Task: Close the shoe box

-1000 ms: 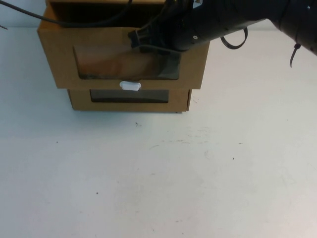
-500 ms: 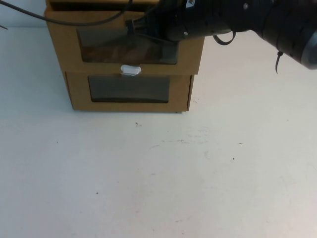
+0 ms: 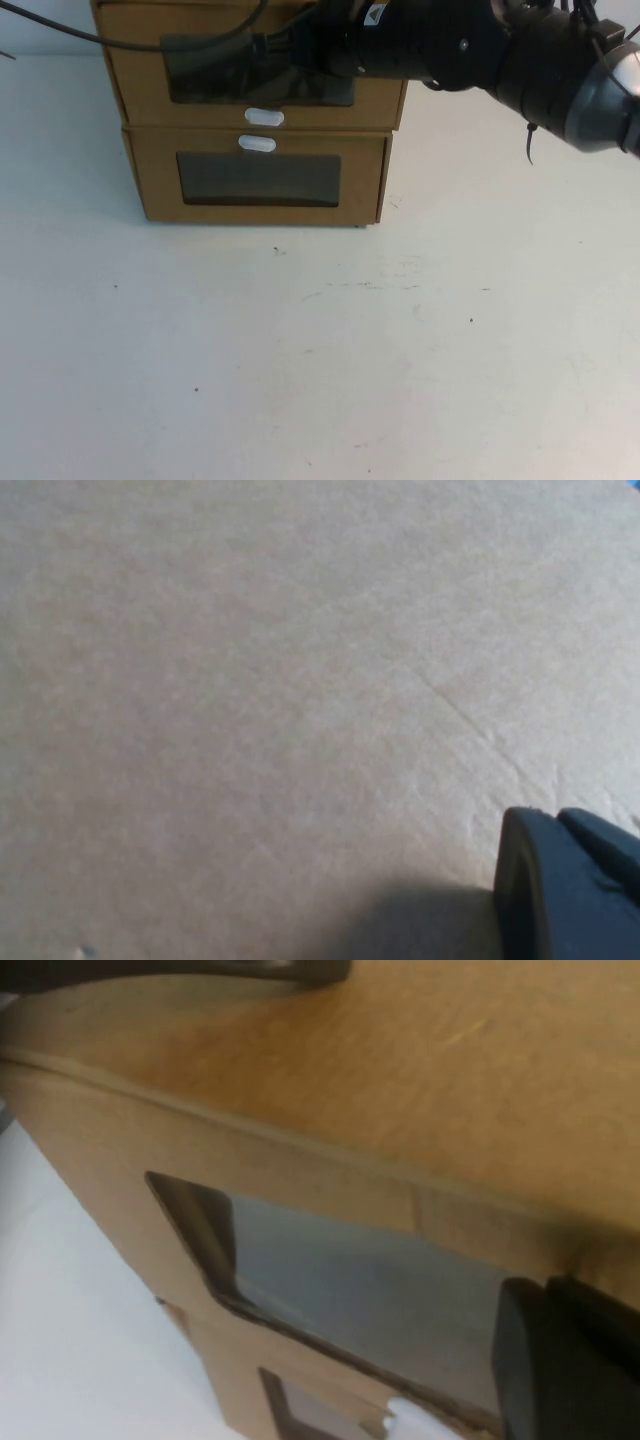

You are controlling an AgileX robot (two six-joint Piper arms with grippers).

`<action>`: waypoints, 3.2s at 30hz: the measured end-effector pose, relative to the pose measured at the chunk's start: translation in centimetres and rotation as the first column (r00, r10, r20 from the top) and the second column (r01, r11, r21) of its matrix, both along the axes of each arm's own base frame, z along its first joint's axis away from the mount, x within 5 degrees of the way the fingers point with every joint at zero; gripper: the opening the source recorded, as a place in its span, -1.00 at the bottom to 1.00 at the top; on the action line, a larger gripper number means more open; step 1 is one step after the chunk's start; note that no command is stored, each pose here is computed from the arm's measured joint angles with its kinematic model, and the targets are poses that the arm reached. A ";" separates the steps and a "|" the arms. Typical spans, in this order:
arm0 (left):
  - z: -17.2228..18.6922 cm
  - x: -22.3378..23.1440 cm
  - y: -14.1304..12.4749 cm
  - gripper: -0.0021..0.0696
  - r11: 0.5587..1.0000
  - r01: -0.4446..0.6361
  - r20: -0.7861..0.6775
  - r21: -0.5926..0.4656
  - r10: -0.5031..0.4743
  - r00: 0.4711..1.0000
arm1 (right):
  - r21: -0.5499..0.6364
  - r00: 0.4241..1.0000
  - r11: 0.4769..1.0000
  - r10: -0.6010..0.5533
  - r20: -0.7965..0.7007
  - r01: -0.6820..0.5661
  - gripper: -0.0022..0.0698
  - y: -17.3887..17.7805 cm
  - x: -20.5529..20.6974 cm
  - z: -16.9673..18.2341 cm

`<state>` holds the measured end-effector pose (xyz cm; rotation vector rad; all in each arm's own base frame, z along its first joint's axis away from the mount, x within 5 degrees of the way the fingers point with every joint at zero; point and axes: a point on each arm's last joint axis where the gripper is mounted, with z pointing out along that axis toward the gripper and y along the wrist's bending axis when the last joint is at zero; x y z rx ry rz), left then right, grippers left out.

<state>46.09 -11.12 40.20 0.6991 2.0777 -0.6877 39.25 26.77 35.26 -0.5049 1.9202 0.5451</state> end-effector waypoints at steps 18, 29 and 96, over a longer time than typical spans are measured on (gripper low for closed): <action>5.2 -4.1 0.4 -0.95 1.000 0.023 0.080 0.009 -0.024 0.996 | -0.033 0.996 0.998 0.049 -0.077 -0.051 -0.97 -2.9 -4.0 5.1; 13.6 -12.6 1.9 -0.95 0.999 -0.024 0.286 0.044 0.010 0.958 | -0.103 0.988 0.988 0.104 -0.115 -0.116 -0.97 -7.6 -12.0 11.8; -20.8 -40.7 9.4 -0.95 0.836 -0.506 0.471 -0.210 0.540 0.697 | 0.161 0.979 0.982 -0.126 0.159 0.100 -0.97 -23.1 -33.5 -15.3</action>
